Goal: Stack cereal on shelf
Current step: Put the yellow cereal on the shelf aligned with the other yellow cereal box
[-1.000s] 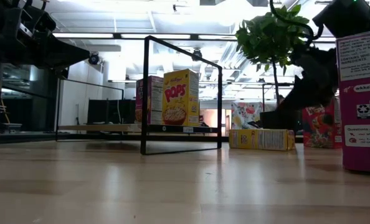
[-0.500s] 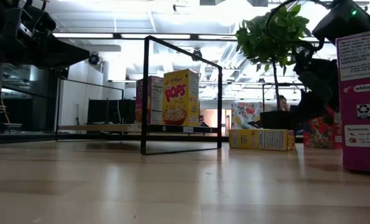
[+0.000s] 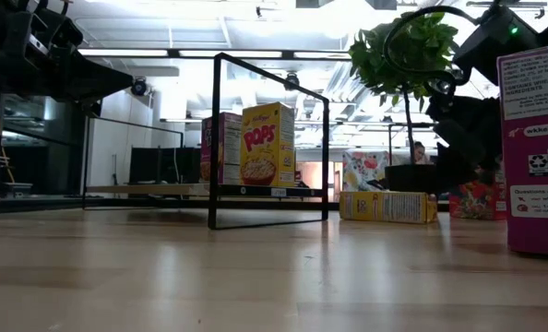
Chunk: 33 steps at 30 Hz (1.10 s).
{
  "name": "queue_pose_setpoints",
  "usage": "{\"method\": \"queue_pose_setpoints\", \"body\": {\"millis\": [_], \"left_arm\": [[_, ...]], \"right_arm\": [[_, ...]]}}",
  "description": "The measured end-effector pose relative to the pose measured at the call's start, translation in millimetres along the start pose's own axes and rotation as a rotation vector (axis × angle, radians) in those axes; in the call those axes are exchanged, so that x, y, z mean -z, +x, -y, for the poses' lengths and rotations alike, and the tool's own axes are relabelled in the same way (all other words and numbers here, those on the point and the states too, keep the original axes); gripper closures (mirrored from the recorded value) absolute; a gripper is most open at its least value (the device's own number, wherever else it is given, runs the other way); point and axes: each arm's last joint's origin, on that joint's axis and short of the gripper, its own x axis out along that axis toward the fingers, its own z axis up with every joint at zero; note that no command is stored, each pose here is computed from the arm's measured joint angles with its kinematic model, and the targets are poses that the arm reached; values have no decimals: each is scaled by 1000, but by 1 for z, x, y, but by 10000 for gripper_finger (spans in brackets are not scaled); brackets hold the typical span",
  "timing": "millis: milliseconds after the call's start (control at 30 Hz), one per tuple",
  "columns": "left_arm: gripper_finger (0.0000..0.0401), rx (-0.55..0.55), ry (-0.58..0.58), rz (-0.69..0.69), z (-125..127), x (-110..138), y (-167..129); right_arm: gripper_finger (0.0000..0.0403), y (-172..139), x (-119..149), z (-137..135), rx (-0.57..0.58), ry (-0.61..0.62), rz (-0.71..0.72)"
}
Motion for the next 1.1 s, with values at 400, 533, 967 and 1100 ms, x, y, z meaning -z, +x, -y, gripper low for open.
{"method": "queue_pose_setpoints", "body": {"millis": [400,533,967,1100], "left_arm": [[398,0,0,0,0,0,0],[398,0,0,0,0,0,0],[398,0,0,0,0,0,0],[398,0,0,0,0,0,0]], "right_arm": [[403,-8,2,-3,-39,-31,-6],[403,-13,-1,-4,-60,-19,21],[403,-20,-1,-13,-162,35,30],[403,-17,3,-14,-156,21,3]]}}
